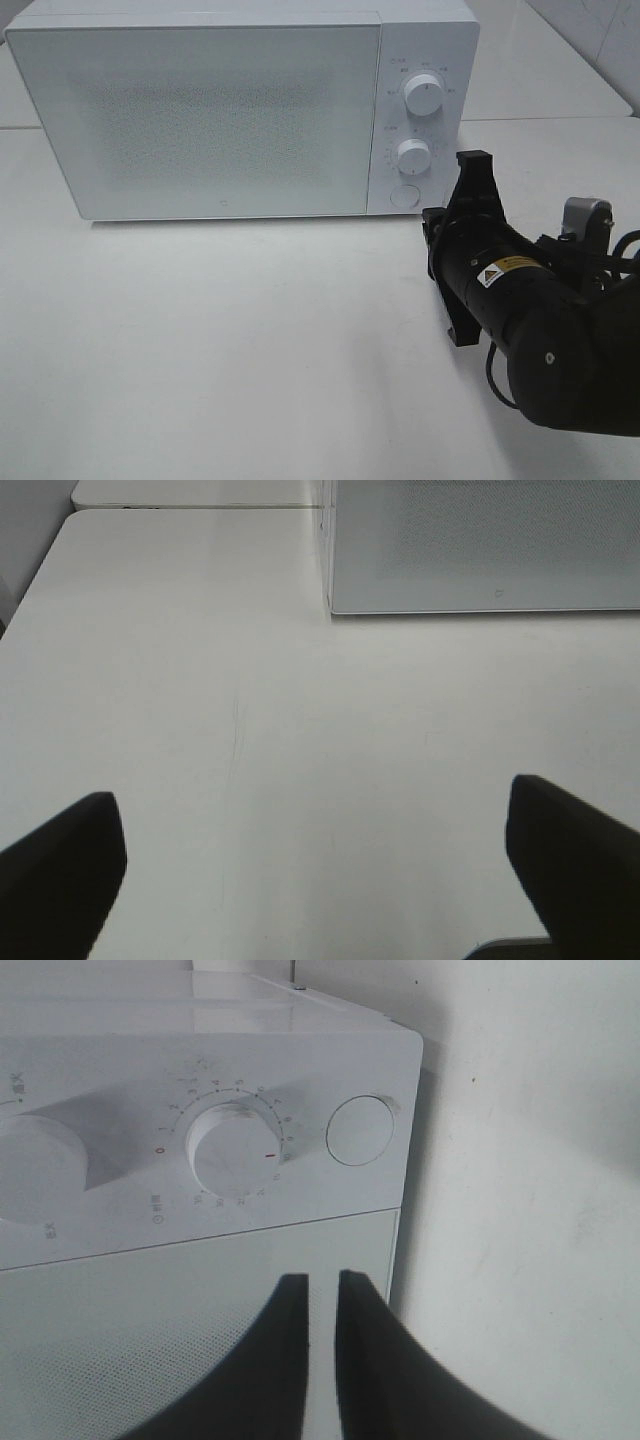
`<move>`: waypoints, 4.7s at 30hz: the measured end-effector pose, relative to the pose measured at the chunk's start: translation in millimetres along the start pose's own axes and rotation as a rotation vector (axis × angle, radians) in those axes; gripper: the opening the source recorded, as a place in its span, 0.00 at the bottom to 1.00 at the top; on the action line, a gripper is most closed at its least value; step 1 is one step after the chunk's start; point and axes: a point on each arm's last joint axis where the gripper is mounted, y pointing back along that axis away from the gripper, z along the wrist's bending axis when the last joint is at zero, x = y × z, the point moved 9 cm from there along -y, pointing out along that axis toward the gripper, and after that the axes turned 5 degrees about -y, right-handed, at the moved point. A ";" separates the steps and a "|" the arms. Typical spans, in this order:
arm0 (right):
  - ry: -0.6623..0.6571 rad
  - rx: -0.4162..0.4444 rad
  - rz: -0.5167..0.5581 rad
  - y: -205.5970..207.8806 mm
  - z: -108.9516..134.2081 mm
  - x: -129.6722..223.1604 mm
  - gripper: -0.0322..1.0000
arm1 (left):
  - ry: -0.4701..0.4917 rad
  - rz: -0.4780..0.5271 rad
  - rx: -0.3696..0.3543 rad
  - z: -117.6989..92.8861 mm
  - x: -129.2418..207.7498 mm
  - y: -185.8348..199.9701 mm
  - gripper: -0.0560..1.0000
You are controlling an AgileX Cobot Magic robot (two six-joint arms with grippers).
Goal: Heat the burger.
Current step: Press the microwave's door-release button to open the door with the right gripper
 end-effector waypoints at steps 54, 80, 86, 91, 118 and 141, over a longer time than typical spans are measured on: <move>-0.178 0.084 -0.065 -114.2 -13.6 -8.1 0.04 | 0.000 0.000 0.000 0.0 0.0 0.0 0.98; -0.185 0.110 -0.080 -131.4 -20.6 -6.8 0.04 | 0.000 0.000 0.000 0.0 0.0 0.0 0.98; -0.196 0.108 -0.093 -132.6 -19.1 -7.0 0.04 | 0.000 0.000 0.000 0.0 0.0 0.0 0.98; -0.187 0.097 -0.109 -135.4 -15.4 -6.7 0.04 | 0.000 0.000 0.000 0.0 0.0 0.0 0.98; -0.192 0.056 -0.151 -141.4 -13.6 -6.3 0.04 | 0.000 0.000 0.000 0.0 0.0 0.0 0.98; -0.143 0.144 -0.051 -118.7 -2.9 3.1 0.04 | 0.000 0.000 0.000 0.0 0.0 0.0 0.98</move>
